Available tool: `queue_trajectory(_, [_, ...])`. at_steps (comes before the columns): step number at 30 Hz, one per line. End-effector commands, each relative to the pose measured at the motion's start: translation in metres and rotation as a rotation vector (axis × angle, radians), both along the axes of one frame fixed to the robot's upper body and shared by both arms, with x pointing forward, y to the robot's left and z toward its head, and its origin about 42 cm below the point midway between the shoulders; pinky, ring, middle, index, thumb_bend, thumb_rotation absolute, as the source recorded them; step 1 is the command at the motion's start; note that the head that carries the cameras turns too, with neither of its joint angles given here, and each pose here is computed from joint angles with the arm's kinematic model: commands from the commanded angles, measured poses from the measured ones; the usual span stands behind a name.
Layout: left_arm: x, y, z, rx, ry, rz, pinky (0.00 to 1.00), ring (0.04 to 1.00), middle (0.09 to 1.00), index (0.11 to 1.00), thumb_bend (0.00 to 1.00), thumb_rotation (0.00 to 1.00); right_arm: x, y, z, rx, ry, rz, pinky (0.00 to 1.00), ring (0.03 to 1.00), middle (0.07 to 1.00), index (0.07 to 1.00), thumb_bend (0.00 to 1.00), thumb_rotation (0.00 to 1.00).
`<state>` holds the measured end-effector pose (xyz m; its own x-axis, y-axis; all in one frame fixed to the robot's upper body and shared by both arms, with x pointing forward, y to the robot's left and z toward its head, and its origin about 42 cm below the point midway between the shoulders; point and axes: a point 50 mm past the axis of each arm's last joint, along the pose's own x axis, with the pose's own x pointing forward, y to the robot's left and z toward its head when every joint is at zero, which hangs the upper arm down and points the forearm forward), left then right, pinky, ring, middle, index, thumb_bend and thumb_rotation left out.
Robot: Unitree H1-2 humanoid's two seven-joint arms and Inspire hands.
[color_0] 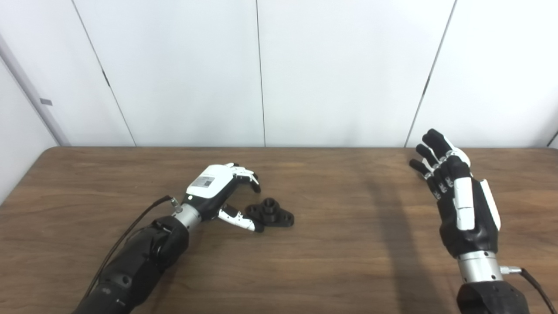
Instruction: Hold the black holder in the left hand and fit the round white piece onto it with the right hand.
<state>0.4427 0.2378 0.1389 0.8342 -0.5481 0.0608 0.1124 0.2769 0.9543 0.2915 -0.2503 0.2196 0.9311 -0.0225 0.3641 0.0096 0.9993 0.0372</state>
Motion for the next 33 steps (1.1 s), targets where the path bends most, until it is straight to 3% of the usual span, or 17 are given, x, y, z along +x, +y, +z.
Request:
queue_trajectory(1, [-0.002, -0.017, -0.002, 0.009, 0.004, -0.061, 0.91, 0.840, 0.794, 0.614, 1.00, 0.29, -0.001, 0.003, 0.020, -0.006, -0.098, 0.011, 0.82, 0.895, 0.907, 0.877, 0.54, 0.90])
queue_trajectory(18, [-0.001, -0.018, -0.009, 0.022, 0.015, -0.079, 0.93, 0.855, 0.792, 0.573, 1.00, 0.30, -0.001, 0.006, 0.020, -0.009, -0.109, 0.013, 0.83, 0.900, 0.912, 0.882, 0.53, 0.91])
queue_trajectory(33, [-0.003, -0.021, -0.012, 0.002, 0.026, -0.096, 0.96, 0.857, 0.772, 0.549, 0.98, 0.22, -0.002, 0.007, 0.021, -0.001, -0.105, 0.012, 0.83, 0.906, 0.916, 0.881, 0.54, 0.90])
